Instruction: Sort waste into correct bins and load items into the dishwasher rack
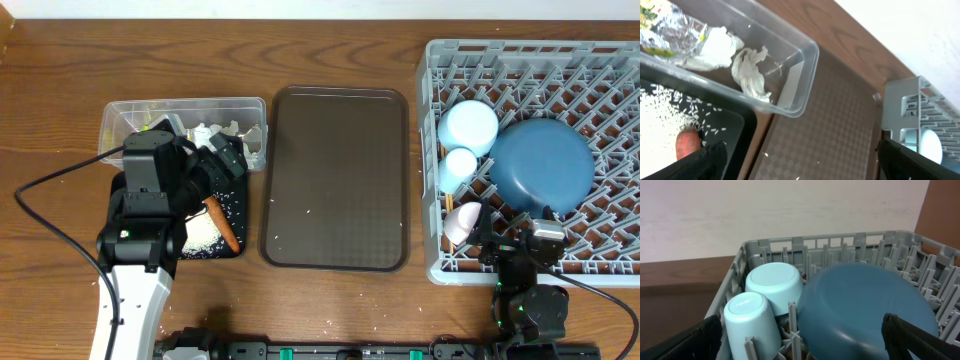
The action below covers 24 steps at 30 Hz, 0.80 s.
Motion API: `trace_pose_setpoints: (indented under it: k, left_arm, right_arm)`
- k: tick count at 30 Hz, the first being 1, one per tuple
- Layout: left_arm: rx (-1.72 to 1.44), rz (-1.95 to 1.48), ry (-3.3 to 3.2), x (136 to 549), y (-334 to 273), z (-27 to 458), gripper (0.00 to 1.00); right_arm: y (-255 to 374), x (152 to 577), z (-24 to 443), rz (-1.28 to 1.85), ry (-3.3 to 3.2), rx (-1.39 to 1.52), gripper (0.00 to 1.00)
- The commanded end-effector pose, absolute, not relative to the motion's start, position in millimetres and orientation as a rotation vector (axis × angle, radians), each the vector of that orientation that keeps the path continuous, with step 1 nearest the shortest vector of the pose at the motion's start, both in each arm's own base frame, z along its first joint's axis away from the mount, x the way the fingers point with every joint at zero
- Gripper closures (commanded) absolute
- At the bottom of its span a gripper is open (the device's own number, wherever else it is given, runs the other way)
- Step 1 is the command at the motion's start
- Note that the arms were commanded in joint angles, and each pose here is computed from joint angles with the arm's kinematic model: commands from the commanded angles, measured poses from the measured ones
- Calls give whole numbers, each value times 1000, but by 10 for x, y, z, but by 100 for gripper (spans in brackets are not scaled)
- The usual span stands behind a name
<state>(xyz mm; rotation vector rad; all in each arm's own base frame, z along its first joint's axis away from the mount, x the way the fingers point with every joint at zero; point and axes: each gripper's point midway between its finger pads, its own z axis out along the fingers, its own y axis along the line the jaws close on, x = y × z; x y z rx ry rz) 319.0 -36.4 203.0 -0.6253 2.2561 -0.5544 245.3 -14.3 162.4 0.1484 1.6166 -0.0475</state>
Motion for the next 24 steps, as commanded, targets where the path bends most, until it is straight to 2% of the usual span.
trace_pose_setpoints:
  k: [1, 16, 24]
  left_arm:
    - [-614, -533, 2273, 3198, -354, 1985, 2]
    - [-611, -534, 2267, 3186, -354, 2006, 2]
    - [-552, -564, 2123, 3017, -353, 2452, 2]
  right_arm:
    - [-188, 2446, 1620, -64, 1614, 167, 1]
    - [-188, 2446, 1618, -64, 1616, 167, 1]
    - [-188, 2446, 1618, -64, 1616, 167, 1]
